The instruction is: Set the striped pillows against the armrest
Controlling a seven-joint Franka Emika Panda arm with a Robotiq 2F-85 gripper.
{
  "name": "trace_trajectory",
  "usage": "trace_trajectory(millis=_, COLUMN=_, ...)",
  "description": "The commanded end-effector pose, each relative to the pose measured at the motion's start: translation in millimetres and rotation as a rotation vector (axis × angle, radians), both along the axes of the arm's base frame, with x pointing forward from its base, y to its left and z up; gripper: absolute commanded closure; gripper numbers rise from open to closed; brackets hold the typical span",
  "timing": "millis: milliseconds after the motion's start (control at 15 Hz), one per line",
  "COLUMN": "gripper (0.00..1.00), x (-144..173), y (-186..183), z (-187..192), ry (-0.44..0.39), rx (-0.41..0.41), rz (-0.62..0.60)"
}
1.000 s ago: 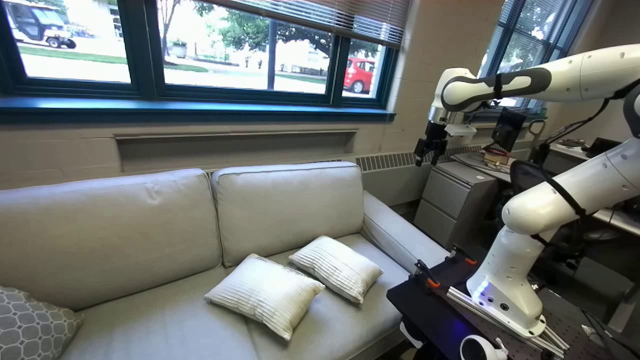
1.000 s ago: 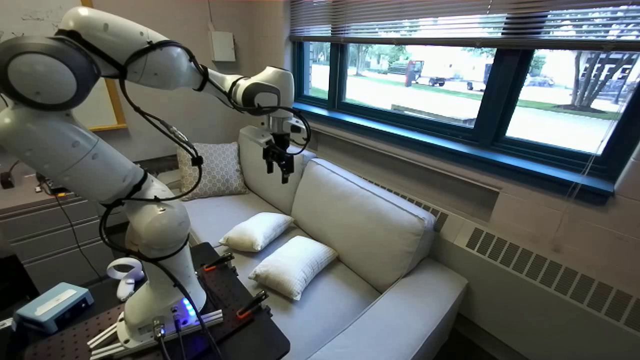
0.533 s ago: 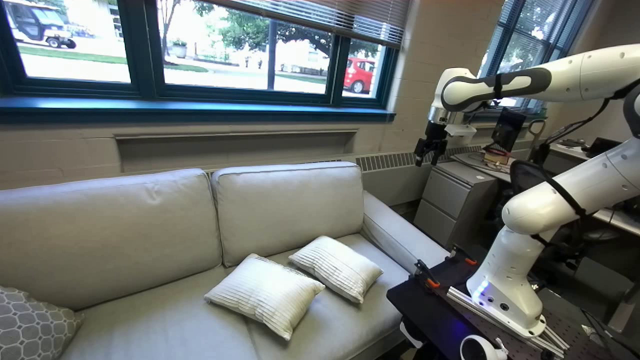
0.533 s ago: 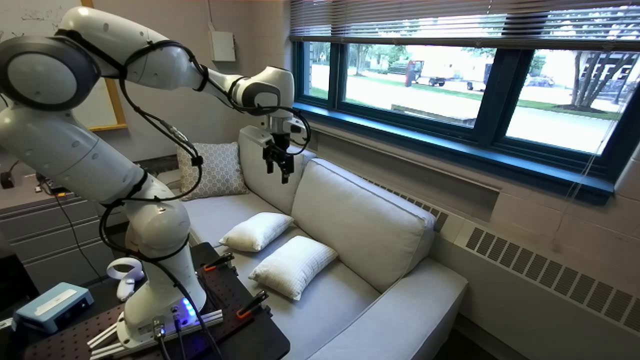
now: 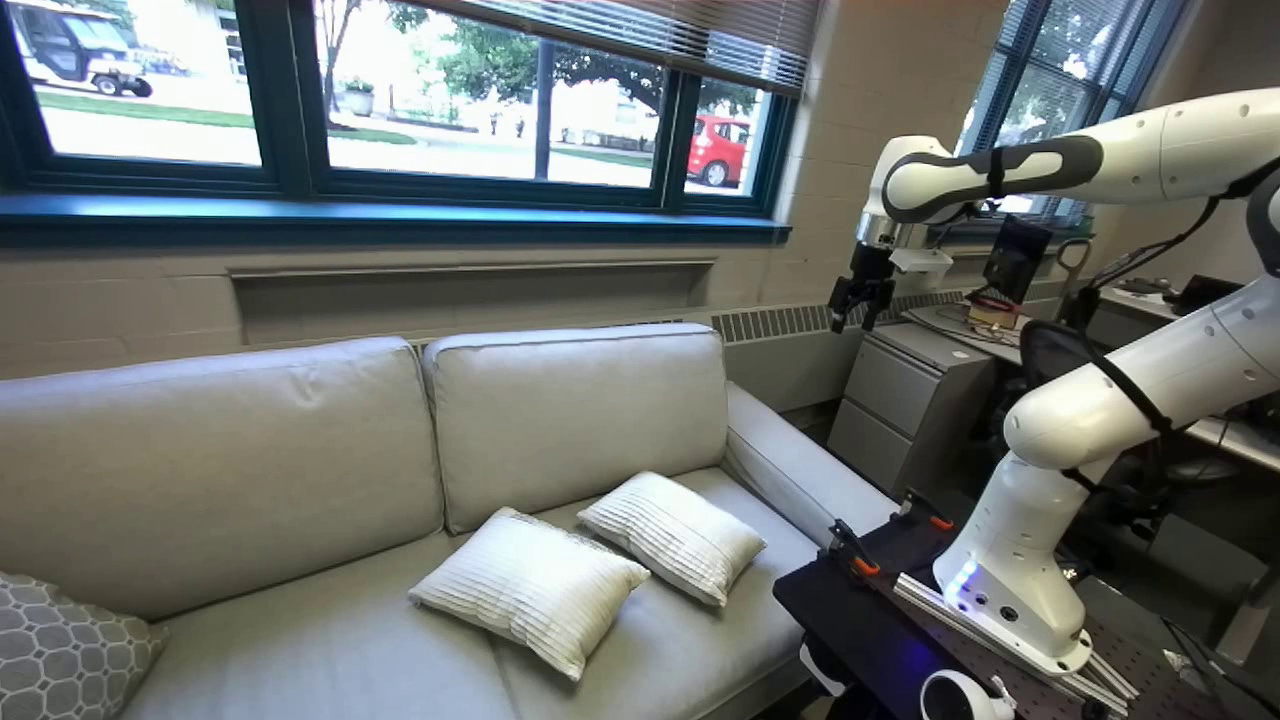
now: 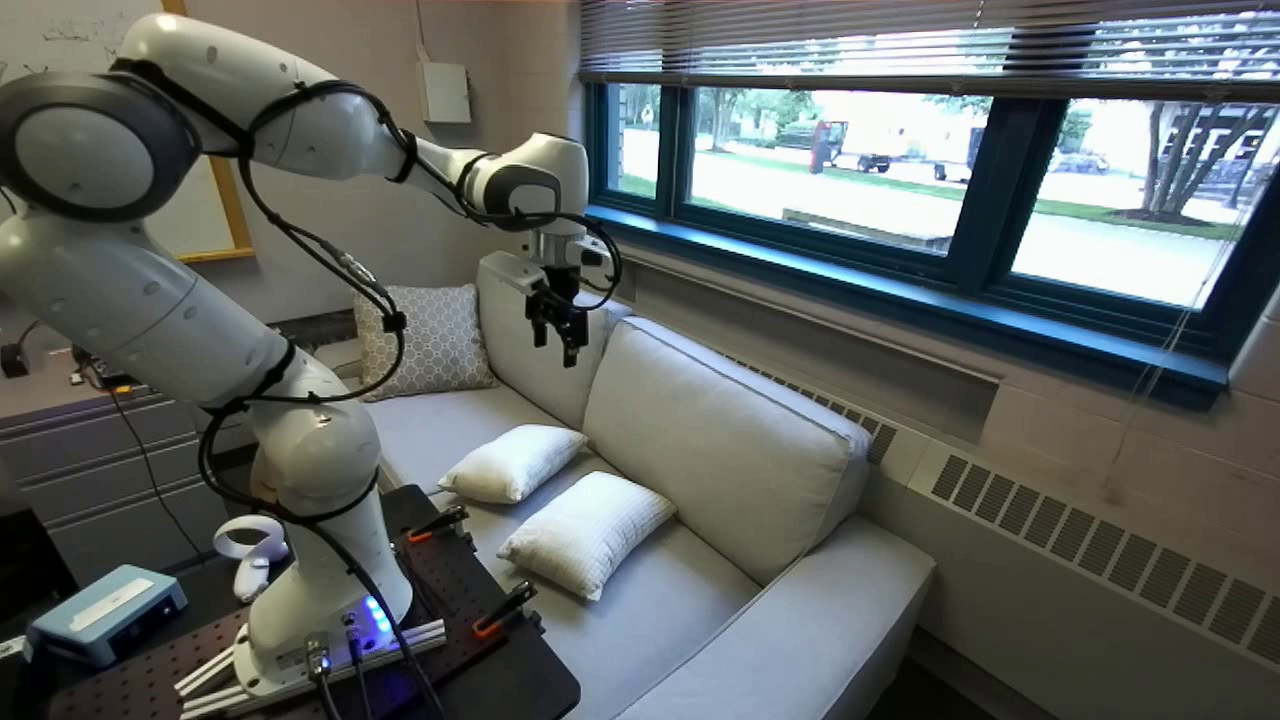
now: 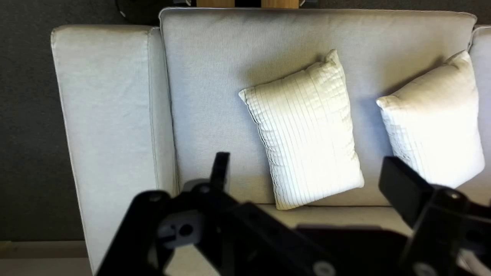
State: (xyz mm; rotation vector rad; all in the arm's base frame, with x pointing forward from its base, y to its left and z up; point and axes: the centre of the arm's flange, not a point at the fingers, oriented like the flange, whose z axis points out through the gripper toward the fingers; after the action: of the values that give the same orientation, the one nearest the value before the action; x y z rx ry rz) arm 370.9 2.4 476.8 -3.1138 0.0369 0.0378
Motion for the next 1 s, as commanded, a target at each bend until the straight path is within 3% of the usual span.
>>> trace_trajectory(millis=0, gripper=0.00, x=-3, y=0, z=-1, ry=-0.023, rx=0.007, rz=-0.019)
trace_trajectory(millis=200, gripper=0.00, x=8, y=11, z=-9, ry=-0.081, rx=0.015, rz=-0.048)
trace_trajectory(millis=533, gripper=0.00, x=83, y=63, z=-52, ry=-0.214, rx=0.100, rz=-0.197)
trace_trajectory(millis=733, gripper=0.00, x=130, y=82, z=-101, ry=-0.231, rx=0.135, rz=-0.331)
trace_trajectory(millis=933, gripper=0.00, x=173, y=76, z=-147, ry=-0.180, rx=0.199, rz=-0.397)
